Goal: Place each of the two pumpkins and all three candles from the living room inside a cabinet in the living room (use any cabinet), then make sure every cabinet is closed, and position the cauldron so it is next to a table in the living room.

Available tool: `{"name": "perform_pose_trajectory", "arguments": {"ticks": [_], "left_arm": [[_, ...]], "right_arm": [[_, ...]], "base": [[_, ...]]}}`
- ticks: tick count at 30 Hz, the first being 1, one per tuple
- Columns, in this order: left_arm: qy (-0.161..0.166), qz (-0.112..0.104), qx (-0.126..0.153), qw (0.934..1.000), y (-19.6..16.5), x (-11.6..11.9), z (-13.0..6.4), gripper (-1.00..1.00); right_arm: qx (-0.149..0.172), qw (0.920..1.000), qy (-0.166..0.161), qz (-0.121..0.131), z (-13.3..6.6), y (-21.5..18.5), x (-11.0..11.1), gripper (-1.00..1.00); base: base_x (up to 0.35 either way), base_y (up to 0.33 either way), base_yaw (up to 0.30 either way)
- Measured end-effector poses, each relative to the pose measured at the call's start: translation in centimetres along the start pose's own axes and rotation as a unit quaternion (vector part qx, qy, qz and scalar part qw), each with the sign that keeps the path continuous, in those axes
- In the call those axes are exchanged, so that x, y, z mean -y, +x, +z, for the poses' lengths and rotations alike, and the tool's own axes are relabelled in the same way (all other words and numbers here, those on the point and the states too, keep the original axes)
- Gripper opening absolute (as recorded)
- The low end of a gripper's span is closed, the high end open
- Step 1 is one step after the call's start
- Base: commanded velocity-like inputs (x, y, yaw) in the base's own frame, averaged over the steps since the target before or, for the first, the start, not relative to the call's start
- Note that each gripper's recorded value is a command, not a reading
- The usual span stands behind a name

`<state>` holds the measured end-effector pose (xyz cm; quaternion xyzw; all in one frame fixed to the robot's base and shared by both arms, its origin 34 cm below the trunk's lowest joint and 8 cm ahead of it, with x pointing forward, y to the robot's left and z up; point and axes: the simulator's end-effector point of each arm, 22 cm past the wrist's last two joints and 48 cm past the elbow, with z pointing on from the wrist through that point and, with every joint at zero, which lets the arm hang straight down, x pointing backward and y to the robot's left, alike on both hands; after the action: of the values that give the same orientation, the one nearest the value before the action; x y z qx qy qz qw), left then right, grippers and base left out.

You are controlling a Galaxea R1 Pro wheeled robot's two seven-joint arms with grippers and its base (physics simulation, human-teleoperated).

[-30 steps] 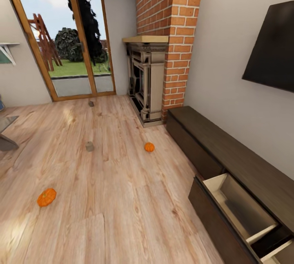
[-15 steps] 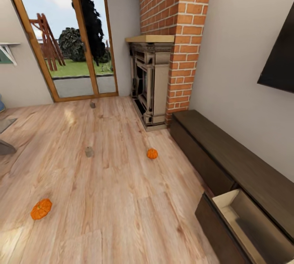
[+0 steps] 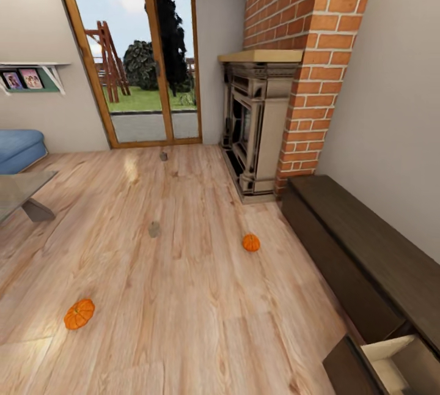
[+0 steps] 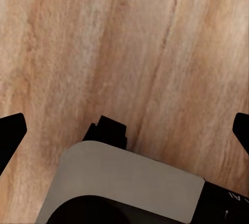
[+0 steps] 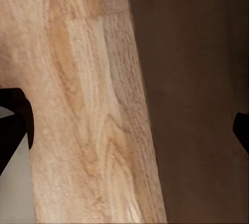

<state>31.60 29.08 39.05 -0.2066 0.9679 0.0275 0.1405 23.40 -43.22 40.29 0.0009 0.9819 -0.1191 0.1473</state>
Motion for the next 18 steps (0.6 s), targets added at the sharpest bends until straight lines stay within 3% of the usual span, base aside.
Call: {"name": "perform_pose_trajectory", "arguments": {"ticks": [8,18], "left_arm": [[0.0,0.0,-0.001,1.0,0.13,0.0,0.02,1.0],[-0.001,0.0,-0.002,1.0,0.22,-0.02,0.03,1.0]], "right_arm": [[-0.001,1.0,0.0,0.0,-0.01,0.12,0.0,1.0],[-0.002,1.0,0.0,0.0,-0.01,0.14,0.0,1.0]], "base": [[0.341,0.0,0.247],[0.341,0.073,0.03]]}}
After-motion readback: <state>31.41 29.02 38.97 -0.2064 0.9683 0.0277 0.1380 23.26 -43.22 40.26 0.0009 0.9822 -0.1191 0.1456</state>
